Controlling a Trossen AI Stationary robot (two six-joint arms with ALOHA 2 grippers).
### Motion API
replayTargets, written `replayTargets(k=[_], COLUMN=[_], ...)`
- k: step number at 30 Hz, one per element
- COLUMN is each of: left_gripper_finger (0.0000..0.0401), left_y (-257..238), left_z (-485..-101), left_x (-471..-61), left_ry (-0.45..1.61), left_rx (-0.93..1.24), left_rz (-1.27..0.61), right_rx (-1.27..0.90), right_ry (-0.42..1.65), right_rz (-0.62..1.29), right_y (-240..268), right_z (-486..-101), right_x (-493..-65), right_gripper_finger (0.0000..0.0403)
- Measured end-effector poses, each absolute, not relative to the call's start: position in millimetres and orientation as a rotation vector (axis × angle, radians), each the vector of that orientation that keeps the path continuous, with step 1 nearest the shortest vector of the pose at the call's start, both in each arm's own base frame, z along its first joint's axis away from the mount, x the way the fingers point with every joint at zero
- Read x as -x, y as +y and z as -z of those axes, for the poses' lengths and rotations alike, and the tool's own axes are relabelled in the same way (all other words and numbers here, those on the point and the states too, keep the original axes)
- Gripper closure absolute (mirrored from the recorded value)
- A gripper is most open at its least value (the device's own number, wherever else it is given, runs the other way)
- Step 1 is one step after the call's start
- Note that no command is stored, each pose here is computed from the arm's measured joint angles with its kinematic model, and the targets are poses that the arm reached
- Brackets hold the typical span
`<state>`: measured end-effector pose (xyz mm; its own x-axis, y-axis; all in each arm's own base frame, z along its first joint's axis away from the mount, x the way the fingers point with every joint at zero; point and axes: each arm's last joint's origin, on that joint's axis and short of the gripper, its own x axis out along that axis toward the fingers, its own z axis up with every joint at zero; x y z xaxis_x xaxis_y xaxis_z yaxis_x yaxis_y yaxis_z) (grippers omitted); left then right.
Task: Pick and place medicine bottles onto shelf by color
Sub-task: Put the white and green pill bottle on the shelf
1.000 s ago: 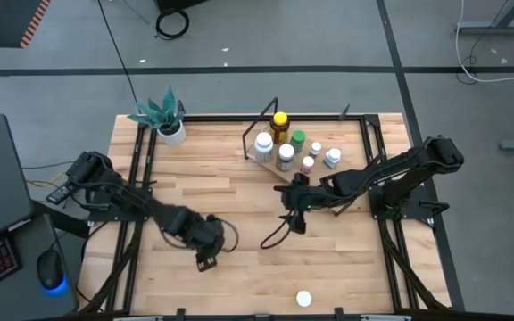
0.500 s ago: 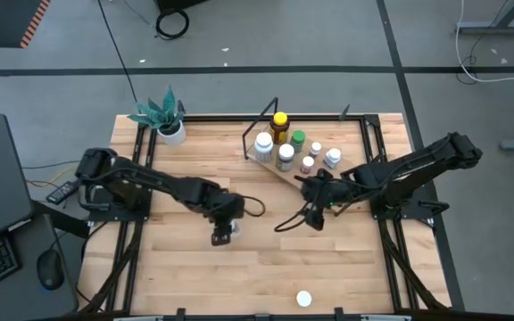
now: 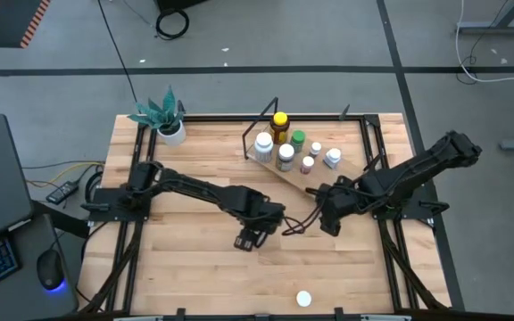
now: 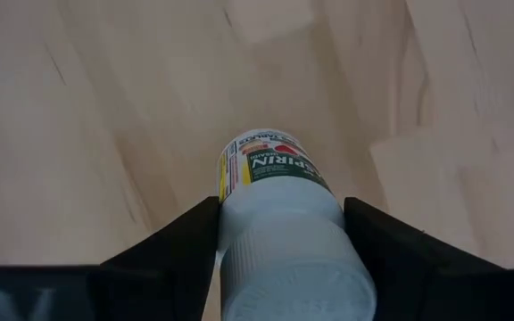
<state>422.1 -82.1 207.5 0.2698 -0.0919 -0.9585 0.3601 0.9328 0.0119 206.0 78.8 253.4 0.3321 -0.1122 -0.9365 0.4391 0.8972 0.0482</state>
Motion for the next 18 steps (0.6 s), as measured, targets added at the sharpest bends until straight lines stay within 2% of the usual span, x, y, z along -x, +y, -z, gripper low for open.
replayTargets(k=[7, 18], left_gripper_finger=[0.0172, 0.0172], left_y=[-80.3, -80.5], left_z=[-213.1, -207.8], left_x=[-440.1, -439.9], left_ry=[1.231, 1.263], left_rx=[-0.339, -0.361], left_rz=[0.339, 0.355], right_rx=[-0.351, -0.385], right_ry=[1.175, 1.164], right_rz=[0.35, 0.365], right_y=[98.6, 108.8], right_z=[-253.7, -253.9], right_x=[-197.3, -191.5], right_gripper_finger=[0.0055, 0.0055])
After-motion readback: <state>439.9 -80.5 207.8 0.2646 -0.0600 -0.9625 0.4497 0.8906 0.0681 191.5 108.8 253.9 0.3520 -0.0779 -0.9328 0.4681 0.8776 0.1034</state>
